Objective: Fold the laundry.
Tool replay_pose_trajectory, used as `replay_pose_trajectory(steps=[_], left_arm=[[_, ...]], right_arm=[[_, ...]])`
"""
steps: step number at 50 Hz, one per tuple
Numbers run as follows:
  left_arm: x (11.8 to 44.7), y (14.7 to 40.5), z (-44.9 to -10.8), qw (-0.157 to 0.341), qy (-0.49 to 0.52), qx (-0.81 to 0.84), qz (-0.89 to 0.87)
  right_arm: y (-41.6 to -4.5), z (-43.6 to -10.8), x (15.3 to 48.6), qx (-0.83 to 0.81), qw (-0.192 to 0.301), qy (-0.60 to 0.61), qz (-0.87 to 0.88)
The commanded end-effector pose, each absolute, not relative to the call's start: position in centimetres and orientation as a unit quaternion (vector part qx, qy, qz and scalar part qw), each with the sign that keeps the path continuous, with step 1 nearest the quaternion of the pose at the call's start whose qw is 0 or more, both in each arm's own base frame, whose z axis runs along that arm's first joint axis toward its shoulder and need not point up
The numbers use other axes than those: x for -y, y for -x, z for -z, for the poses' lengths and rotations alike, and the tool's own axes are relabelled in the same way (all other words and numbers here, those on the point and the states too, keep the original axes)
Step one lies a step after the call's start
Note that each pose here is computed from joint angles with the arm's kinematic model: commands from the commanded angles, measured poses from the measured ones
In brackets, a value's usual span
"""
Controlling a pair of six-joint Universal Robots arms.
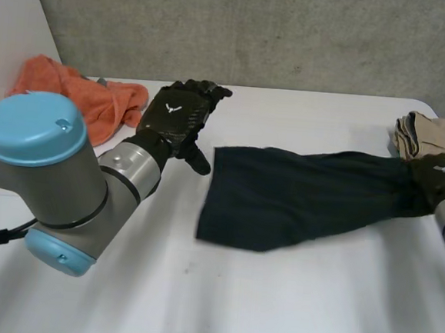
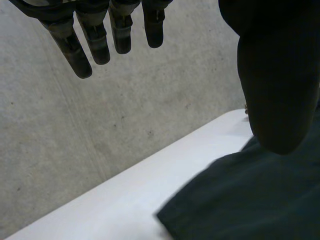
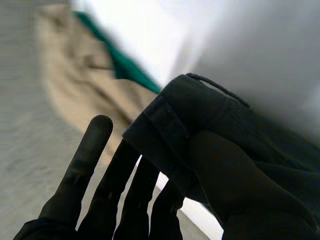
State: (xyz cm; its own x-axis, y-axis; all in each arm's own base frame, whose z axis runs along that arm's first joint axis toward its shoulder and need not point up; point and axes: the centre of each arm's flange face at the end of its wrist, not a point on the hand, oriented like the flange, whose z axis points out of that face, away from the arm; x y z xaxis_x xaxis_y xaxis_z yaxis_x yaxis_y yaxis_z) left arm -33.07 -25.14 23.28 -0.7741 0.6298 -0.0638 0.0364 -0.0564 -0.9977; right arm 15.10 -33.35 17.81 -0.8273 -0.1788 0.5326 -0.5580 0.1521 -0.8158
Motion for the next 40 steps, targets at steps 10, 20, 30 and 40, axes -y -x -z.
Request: replay_pose_trajectory(steps=[10, 20, 30, 40], left_arm=[[25.1, 31.5, -24.0, 0.208, 0.242, 0.654, -0.686], [26.0, 31.8, -25.5, 0.209, 0.235, 0.632, -0.708], [28.2, 34.2, -26.8, 0.220, 0.234, 0.603, -0.730], [27.1, 40.4, -21.1, 0.244, 0.294, 0.665, -0.641]], right_arm=[[-33.9, -15.1, 22.6, 0.454, -0.022, -0.602, -0.656], [-34.9, -14.8, 20.6, 0.430, -0.061, -0.625, -0.648], [-29.2, -22.9, 26.5, 0.613, -0.237, -0.322, -0.681], [-26.7, -20.8, 30.4, 0.720, -0.218, -0.265, -0.603]])
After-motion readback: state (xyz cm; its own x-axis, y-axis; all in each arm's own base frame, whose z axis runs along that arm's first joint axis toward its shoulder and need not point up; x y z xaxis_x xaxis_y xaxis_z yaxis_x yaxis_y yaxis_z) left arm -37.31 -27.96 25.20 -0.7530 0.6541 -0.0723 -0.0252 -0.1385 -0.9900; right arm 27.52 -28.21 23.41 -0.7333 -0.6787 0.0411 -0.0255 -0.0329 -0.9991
